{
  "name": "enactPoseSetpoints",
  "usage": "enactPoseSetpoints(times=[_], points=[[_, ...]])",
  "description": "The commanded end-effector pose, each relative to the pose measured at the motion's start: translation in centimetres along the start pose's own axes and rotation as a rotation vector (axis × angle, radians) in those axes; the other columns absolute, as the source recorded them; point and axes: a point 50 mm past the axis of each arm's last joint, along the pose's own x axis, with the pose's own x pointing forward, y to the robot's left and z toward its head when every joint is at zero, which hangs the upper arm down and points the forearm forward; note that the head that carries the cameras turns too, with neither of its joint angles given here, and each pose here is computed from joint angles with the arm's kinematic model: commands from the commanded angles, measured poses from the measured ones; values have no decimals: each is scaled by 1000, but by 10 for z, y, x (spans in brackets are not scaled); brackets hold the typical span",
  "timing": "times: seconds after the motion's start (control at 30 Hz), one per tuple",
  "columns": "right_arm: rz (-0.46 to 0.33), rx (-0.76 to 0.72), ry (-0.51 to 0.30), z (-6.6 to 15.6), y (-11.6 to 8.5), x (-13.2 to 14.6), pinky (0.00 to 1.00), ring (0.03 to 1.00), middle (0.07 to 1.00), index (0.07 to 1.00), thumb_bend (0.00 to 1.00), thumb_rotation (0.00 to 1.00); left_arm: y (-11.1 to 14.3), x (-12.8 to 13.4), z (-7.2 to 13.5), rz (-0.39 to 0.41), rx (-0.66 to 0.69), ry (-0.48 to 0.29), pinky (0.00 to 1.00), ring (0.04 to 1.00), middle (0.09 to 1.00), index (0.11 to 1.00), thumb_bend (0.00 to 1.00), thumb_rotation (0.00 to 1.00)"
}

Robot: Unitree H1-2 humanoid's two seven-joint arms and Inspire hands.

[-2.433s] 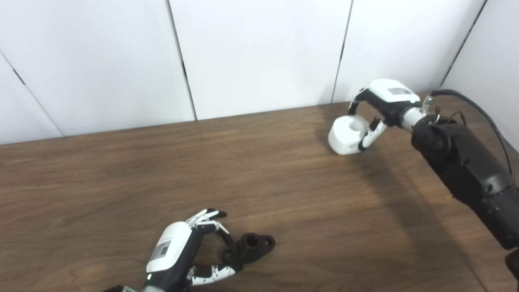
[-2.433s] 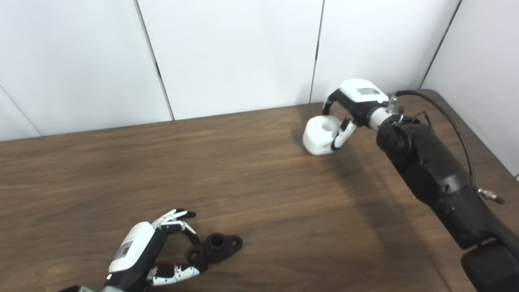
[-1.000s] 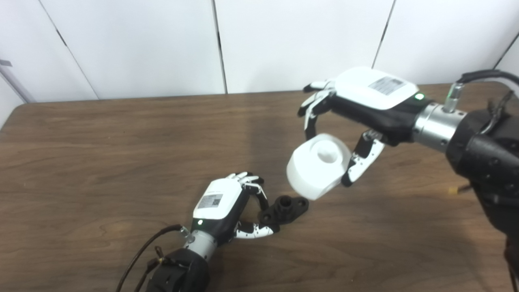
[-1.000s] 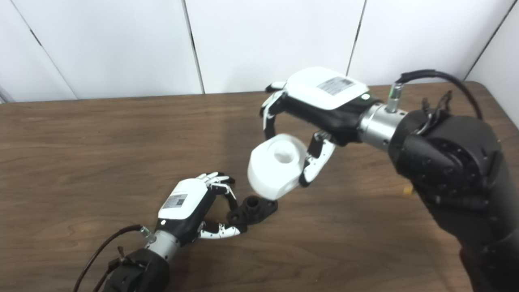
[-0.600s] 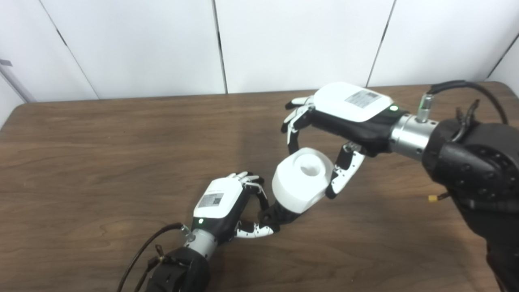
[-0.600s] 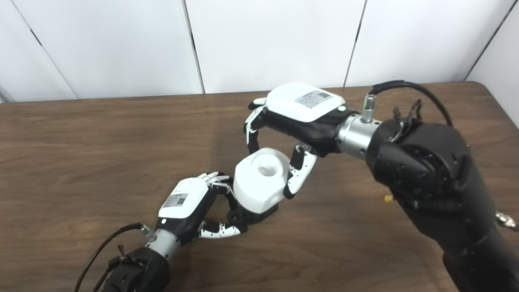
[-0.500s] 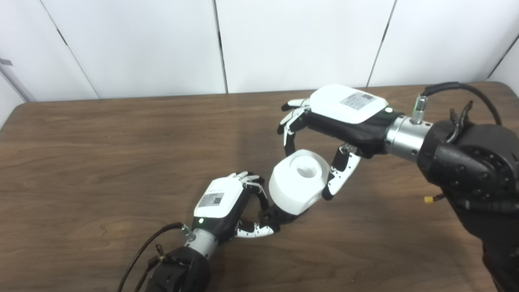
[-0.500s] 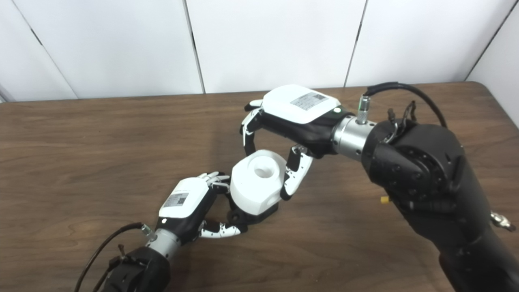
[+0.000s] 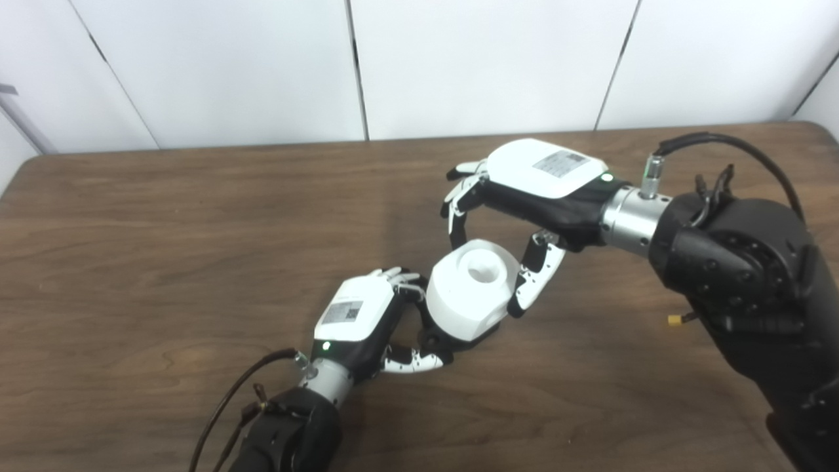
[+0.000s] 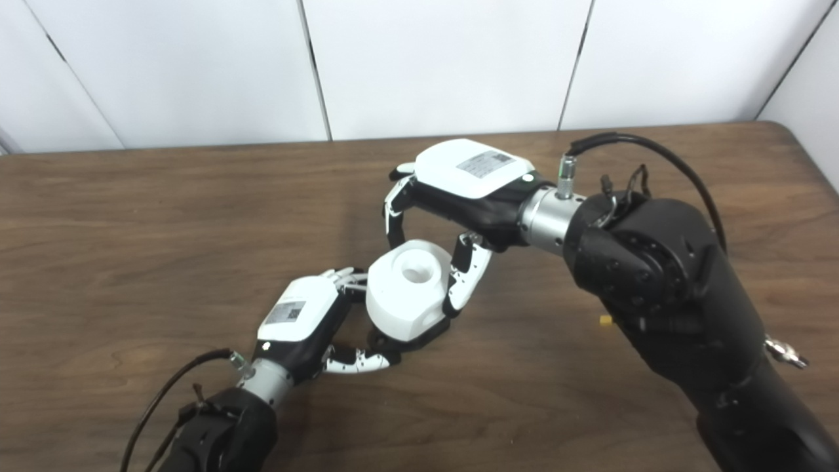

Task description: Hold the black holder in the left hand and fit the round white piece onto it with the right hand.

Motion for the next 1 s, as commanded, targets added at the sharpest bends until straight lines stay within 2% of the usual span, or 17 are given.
enactPoseSetpoints(times=[0.0,0.6,0.97], points=[[-69,-51,-13,3,-11,1,904,931,786,483,524,134,-26,-11,-11,-153,-17,97,912,914,841,494,501,52],[-31,-21,-14,-1,3,9,896,951,807,483,523,129,-23,-14,-7,-147,-35,97,912,914,841,494,501,50],[-60,-36,6,-3,4,15,902,940,797,483,523,131,-24,-15,-6,-150,-29,92,907,913,840,494,502,50]])
